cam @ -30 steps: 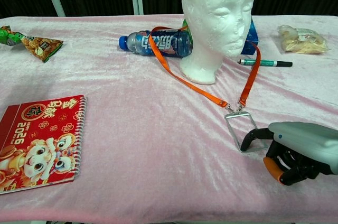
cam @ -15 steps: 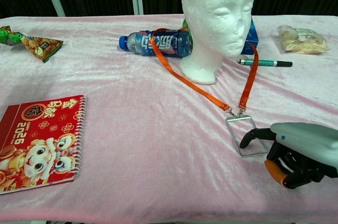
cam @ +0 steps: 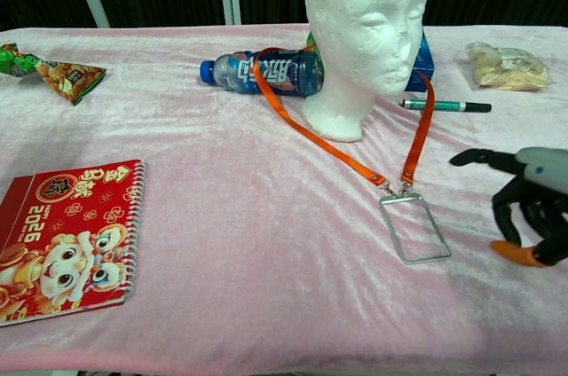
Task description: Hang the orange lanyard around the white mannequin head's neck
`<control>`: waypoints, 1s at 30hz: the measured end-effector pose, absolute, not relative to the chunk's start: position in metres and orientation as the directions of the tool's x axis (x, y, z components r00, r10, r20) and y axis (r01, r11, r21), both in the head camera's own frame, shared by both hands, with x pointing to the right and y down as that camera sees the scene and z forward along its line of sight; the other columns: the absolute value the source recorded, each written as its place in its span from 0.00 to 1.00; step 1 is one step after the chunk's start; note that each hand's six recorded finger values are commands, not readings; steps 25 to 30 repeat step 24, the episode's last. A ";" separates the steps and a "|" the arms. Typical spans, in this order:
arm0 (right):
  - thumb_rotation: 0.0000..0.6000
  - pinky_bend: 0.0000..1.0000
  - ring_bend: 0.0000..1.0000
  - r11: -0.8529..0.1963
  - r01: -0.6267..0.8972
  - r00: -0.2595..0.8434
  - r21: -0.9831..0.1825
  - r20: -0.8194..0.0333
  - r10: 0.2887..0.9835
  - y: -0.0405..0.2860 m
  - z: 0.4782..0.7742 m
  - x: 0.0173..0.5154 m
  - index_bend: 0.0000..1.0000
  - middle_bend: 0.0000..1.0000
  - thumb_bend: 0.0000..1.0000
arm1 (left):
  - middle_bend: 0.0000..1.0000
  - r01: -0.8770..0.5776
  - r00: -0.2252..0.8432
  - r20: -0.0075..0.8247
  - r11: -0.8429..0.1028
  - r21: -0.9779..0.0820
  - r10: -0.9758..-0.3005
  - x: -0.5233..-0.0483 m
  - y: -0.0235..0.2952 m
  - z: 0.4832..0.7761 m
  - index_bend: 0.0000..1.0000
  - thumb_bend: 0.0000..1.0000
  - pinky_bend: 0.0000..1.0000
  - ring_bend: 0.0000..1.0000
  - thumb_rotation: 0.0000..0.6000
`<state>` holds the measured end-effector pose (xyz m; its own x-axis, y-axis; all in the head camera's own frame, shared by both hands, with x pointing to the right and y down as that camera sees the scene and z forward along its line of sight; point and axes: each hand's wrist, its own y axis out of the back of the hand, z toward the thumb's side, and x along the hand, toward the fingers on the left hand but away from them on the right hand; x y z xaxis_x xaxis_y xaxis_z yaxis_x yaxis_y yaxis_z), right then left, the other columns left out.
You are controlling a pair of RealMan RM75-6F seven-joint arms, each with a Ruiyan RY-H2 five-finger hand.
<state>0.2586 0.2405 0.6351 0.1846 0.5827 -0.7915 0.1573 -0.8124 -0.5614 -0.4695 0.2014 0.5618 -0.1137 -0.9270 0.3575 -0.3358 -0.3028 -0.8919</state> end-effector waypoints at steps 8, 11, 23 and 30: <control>1.00 0.25 0.21 -0.704 0.241 -0.046 -0.668 -0.732 0.679 0.222 0.598 0.345 0.02 0.09 0.20 | 0.05 -0.313 -0.099 0.390 -0.343 -0.886 -0.916 -0.465 0.206 0.566 0.25 0.18 0.00 0.00 1.00; 1.00 0.21 0.19 -0.662 0.260 -0.057 -0.703 -0.695 0.717 0.225 0.589 0.362 0.02 0.08 0.19 | 0.05 -0.305 -0.093 0.410 -0.366 -0.879 -0.907 -0.462 0.210 0.570 0.25 0.18 0.00 0.00 1.00; 1.00 0.18 0.16 -0.478 0.110 0.043 -0.872 -0.476 0.878 0.254 0.568 0.409 0.02 0.07 0.19 | 0.05 -0.313 -0.096 0.424 -0.377 -0.872 -0.901 -0.455 0.227 0.568 0.25 0.18 0.00 0.00 1.00; 1.00 0.18 0.16 -0.469 0.106 0.041 -0.877 -0.467 0.883 0.256 0.567 0.409 0.02 0.07 0.19 | 0.05 -0.314 -0.096 0.423 -0.376 -0.872 -0.901 -0.455 0.228 0.567 0.25 0.18 0.00 0.00 1.00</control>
